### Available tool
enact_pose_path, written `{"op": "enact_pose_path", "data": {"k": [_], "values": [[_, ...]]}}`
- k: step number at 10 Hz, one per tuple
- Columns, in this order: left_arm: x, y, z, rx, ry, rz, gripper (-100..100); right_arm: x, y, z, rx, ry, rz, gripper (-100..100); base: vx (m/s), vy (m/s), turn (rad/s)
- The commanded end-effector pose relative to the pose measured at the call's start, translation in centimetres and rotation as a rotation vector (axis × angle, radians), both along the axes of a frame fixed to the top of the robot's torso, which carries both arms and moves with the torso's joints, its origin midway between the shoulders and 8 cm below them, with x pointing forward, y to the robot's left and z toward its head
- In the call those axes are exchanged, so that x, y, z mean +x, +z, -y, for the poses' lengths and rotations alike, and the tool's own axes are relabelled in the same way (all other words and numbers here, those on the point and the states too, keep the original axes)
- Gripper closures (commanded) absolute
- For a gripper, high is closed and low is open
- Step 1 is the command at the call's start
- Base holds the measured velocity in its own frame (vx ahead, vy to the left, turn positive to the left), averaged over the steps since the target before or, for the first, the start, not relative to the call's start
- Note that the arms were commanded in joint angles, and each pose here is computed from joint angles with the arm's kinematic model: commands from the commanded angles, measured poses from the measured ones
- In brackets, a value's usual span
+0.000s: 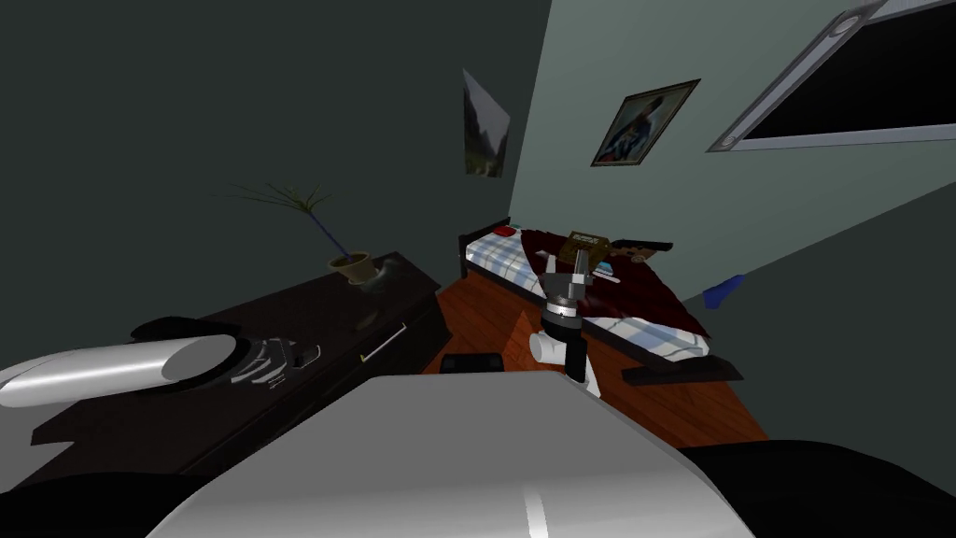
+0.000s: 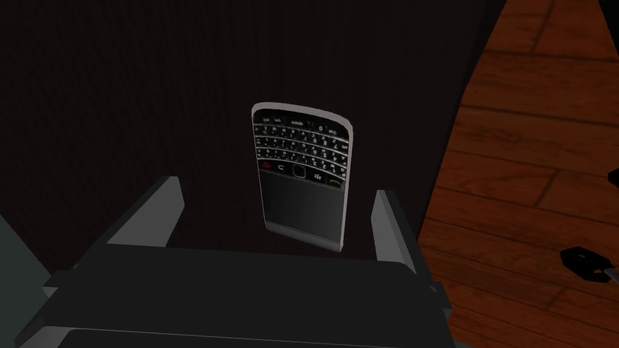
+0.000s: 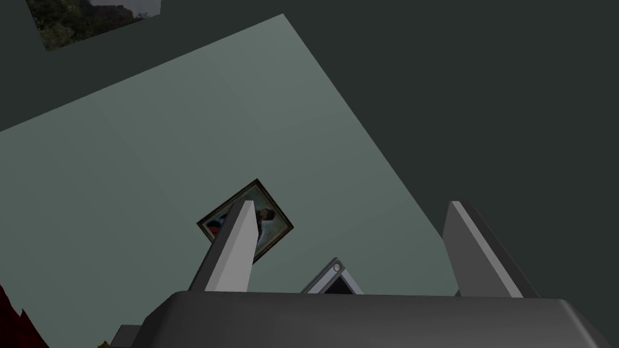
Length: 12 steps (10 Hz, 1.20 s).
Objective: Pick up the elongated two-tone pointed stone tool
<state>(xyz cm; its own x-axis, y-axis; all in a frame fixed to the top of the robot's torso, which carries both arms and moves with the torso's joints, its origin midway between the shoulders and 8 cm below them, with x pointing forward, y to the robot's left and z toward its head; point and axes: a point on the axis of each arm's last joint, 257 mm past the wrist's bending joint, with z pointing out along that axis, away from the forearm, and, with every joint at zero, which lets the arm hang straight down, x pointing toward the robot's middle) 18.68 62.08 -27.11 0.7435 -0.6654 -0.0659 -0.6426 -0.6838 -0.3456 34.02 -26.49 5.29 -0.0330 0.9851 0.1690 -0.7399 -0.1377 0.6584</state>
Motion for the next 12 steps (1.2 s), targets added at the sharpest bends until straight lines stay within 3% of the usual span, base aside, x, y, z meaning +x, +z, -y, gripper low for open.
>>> {"op": "enact_pose_path", "data": {"k": [1, 6, 9, 10, 11, 12], "values": [[-0.9, -0.3, 0.2, -0.031, 0.028, -0.033, -100, 0.0, 0.0, 0.0, 0.000, 0.000, 0.000, 0, 0.133, -0.066, -0.025], [-5.3, -1.3, 1.7, -0.191, 0.175, -0.177, -100, 0.0, 0.0, 0.0, 0.000, 0.000, 0.000, 0, 0.188, -0.073, -0.066], [-6.7, -1.6, 2.6, -0.251, 0.225, -0.222, -100, 0.0, 0.0, 0.0, 0.000, 0.000, 0.000, 0, 0.157, -0.052, -0.038], [-6.4, -1.5, 2.4, -0.240, 0.215, -0.213, -100, 0.0, 0.0, 0.0, 0.000, 0.000, 0.000, 0, 0.063, -0.008, -0.002], [-6.4, -1.5, 2.4, -0.242, 0.218, -0.216, 0, 0.0, 0.0, 0.0, 0.000, 0.000, 0.000, 0, 0.012, -0.003, -0.001], [-6.5, -2.8, 2.7, -0.242, 0.208, -0.215, -100, 0.0, 0.0, 0.0, 0.000, 0.000, 0.000, 0, 0.022, 0.012, 0.063]]}}
